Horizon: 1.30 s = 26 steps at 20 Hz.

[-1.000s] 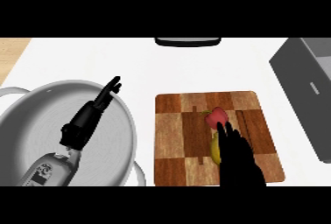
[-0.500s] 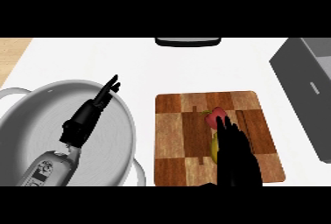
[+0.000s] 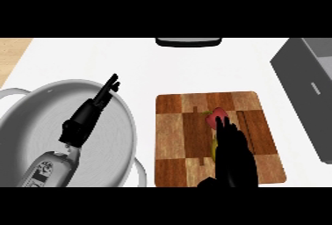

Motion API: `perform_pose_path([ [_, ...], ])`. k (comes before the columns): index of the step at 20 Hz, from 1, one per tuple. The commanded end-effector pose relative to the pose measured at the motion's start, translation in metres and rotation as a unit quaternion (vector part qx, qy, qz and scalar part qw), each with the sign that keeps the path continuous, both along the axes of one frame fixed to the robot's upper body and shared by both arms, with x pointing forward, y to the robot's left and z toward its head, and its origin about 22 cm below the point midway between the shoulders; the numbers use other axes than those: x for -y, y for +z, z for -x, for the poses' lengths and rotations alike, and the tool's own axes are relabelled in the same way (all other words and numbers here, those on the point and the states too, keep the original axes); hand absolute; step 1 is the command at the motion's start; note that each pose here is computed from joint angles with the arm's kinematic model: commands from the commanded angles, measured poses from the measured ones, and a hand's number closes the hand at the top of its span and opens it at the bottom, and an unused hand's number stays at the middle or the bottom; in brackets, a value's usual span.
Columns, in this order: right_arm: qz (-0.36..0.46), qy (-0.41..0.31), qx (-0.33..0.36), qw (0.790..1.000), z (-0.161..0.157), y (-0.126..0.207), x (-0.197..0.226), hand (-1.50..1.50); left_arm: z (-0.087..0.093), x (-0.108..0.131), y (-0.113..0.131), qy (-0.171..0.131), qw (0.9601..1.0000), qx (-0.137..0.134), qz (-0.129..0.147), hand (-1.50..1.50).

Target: Pick the lemon from the cutting board and place it in the cardboard box

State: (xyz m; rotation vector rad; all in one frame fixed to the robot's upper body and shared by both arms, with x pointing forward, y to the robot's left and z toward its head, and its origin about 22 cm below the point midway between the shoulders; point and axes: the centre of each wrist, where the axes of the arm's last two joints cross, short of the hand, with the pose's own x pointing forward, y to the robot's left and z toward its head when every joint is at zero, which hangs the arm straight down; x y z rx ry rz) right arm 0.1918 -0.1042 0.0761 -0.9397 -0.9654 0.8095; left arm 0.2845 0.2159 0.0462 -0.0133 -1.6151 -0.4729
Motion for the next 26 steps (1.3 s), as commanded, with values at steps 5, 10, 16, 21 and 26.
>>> perform_pose_path([
  [5, 0.011, -0.029, -0.052, 0.998, 0.001, -0.016, -0.003, -1.50, 0.000, -0.006, -0.004, 0.005, 0.9999, -0.007, 0.011, 0.00],
  [10, 0.007, -0.028, -0.064, 0.998, 0.003, -0.011, -0.001, -1.50, 0.016, 0.011, -0.002, 0.009, 0.9999, -0.005, 0.012, 0.00],
  [16, 0.028, -0.036, -0.074, 0.996, -0.005, -0.055, -0.014, -1.50, 0.010, 0.031, -0.010, -0.004, 0.9998, -0.006, 0.018, 0.00],
  [21, 0.046, -0.042, -0.069, 0.996, -0.013, -0.065, -0.007, -1.50, 0.013, 0.019, -0.011, 0.005, 0.9999, -0.011, 0.012, 0.00],
  [26, 0.035, -0.032, -0.082, 0.996, -0.029, -0.062, 0.009, 1.50, 0.018, 0.005, 0.012, -0.004, 0.9998, -0.006, 0.016, 0.00],
])
